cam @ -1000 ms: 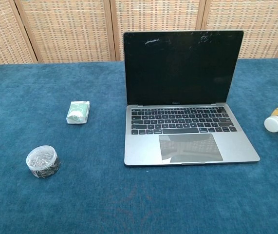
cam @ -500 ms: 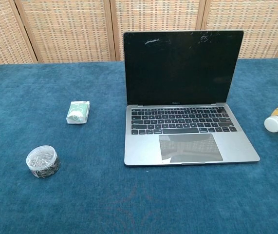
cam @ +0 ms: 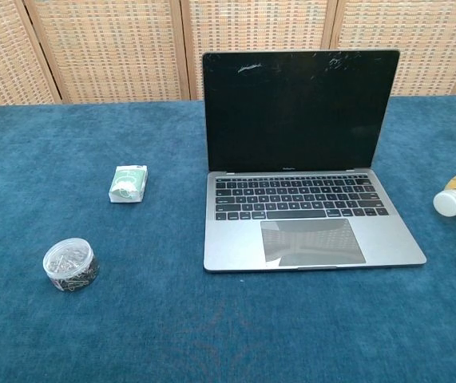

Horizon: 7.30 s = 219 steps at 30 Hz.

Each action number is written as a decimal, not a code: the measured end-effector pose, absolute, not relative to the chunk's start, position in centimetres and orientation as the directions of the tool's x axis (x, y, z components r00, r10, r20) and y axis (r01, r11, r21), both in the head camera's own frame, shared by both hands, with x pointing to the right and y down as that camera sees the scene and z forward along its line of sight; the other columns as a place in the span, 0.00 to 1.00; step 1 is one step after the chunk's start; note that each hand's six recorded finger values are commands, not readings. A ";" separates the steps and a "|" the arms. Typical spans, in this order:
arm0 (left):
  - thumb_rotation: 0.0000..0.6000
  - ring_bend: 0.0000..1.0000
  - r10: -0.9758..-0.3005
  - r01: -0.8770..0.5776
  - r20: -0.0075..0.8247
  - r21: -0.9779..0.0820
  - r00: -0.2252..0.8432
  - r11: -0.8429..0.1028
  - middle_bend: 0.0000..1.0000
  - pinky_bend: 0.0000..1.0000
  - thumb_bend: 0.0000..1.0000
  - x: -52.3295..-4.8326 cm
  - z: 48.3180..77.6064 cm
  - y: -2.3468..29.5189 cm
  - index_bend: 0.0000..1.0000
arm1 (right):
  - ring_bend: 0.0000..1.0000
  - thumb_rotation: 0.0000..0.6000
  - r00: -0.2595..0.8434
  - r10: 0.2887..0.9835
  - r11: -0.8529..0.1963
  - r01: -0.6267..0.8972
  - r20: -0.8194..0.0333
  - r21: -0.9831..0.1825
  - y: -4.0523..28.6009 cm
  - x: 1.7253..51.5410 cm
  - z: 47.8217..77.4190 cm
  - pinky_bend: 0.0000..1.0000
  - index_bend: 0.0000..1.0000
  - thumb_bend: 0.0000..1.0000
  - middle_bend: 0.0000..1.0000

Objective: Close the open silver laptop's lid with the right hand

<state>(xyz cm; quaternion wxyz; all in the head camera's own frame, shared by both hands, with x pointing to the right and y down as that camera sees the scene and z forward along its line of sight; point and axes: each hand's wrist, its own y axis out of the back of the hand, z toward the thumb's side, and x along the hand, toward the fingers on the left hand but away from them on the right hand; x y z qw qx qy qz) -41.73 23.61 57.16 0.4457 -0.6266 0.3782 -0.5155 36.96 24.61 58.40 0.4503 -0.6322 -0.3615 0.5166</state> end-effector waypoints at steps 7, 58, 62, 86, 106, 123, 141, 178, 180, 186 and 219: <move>1.00 0.00 -0.934 -0.018 0.308 -0.949 0.180 -0.316 0.00 0.00 0.00 -41.8 57.2 23.5 0.00 | 0.00 1.00 0.203 0.928 -0.321 0.010 -0.313 -0.947 24.3 36.7 58.1 0.00 0.03 0.05 0.00; 1.00 0.00 -0.931 0.006 0.335 -0.941 0.145 -0.338 0.00 0.00 0.00 -42.7 59.1 22.4 0.00 | 0.00 1.00 0.282 0.887 -0.340 -0.136 -0.365 -0.931 5.5 15.9 59.4 0.00 0.09 1.00 0.01; 1.00 0.00 -0.933 0.009 0.332 -0.943 0.143 -0.334 0.00 0.00 0.00 -42.7 59.2 22.4 0.00 | 0.00 1.00 0.256 0.884 -0.364 -0.144 -0.390 -0.920 4.4 15.1 60.3 0.00 0.09 1.00 0.01; 1.00 0.00 -0.922 0.017 0.361 -0.932 0.140 -0.362 0.00 0.00 0.00 -42.8 60.3 22.2 0.00 | 0.00 1.00 0.147 0.867 -0.463 -0.112 -0.475 -0.879 0.1 13.5 60.4 0.00 0.14 1.00 0.06; 1.00 0.00 -0.922 0.037 0.363 -0.932 0.135 -0.362 0.00 0.00 0.00 -42.8 60.7 22.1 0.00 | 0.01 1.00 0.114 0.866 -0.471 -0.140 -0.487 -0.871 -1.1 14.0 61.8 0.01 0.22 1.00 0.16; 1.00 0.00 -0.917 0.042 0.371 -0.929 0.145 -0.369 0.00 0.00 0.00 -42.3 60.9 22.2 0.00 | 0.10 1.00 0.132 0.872 -0.452 -0.154 -0.472 -0.878 -0.4 13.6 61.8 0.07 0.33 1.00 0.28; 1.00 0.00 -0.914 0.047 0.367 -0.930 0.174 -0.365 0.00 0.00 0.00 -41.7 60.7 22.6 0.00 | 0.18 1.00 0.130 0.878 -0.441 -0.160 -0.461 -0.883 1.2 13.2 60.5 0.15 0.43 1.00 0.43; 1.00 0.00 -0.908 0.036 0.356 -0.933 0.222 -0.357 0.00 0.00 0.00 -40.9 60.1 23.2 0.00 | 0.21 1.00 0.030 0.854 -0.507 -0.169 -0.519 -0.845 6.7 17.3 59.8 0.19 0.48 1.00 0.49; 1.00 0.00 -0.908 0.037 0.354 -0.934 0.225 -0.355 0.00 0.00 0.00 -40.8 60.1 23.3 0.00 | 0.21 1.00 0.028 0.854 -0.509 -0.164 -0.520 -0.845 7.2 17.6 59.5 0.19 0.48 1.00 0.49; 1.00 0.00 -0.907 0.043 0.351 -0.935 0.232 -0.351 0.00 0.00 0.00 -40.6 60.0 23.5 0.00 | 0.21 1.00 0.034 0.847 -0.521 -0.147 -0.531 -0.841 8.5 17.8 59.1 0.20 0.48 1.00 0.49; 1.00 0.00 -0.901 0.056 0.362 -0.931 0.240 -0.360 0.00 0.00 0.00 -40.3 60.4 23.8 0.00 | 0.21 1.00 0.050 0.769 -0.635 -0.056 -0.637 -0.771 14.7 18.8 63.4 0.20 0.48 1.00 0.49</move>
